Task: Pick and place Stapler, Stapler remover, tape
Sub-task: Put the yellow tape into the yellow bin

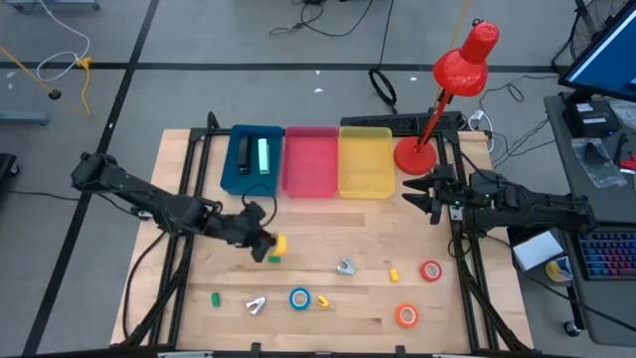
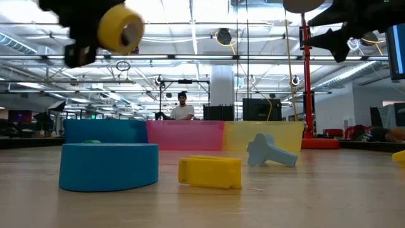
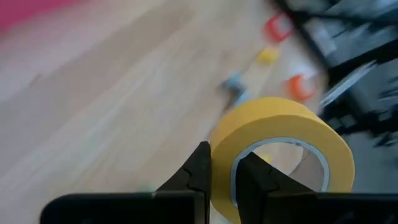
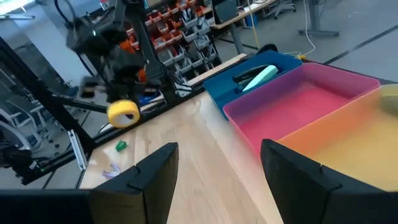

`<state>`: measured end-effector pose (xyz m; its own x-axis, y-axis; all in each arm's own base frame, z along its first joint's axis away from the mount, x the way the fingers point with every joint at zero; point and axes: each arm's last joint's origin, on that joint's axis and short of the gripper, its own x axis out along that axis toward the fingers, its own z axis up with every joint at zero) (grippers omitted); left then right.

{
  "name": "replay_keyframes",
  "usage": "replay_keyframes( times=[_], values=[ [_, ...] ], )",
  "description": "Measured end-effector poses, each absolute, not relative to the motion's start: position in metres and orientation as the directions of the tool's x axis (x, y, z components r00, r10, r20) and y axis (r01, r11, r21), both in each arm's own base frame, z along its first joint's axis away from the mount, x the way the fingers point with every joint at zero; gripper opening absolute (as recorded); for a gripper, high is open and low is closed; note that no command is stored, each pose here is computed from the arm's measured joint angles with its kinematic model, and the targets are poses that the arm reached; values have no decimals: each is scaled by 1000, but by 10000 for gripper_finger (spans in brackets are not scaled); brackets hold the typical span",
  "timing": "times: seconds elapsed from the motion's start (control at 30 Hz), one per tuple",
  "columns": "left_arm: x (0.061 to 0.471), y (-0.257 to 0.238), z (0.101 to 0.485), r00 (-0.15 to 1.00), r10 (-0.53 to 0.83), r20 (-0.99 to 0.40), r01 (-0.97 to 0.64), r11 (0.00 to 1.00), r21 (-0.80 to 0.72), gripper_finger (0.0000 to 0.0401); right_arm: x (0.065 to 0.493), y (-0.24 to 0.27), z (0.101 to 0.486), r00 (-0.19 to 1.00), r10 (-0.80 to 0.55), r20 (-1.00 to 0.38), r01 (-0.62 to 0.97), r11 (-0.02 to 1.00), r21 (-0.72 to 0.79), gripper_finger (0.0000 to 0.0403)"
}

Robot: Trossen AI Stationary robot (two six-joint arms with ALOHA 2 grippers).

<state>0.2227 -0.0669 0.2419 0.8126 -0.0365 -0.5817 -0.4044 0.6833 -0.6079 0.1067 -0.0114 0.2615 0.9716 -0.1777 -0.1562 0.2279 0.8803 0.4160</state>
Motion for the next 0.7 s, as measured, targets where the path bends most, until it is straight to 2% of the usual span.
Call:
replay_keyframes(
  times=[0.23, 0.37, 0.7],
  values=[
    [247, -52, 258, 931, -9, -365, -257, 695, -671, 38, 131, -13, 257, 964, -174, -199, 240, 890, 387, 222],
    [256, -48, 259, 952, -12, -305, -216, 680, -701, 38, 145, -13, 253, 966, -139, -219, 216, 898, 383, 222],
    [282, -40, 252, 983, -11, -183, -150, 530, -834, 38, 186, -8, 256, 998, -19, -66, 38, 952, 304, 222]
  ],
)
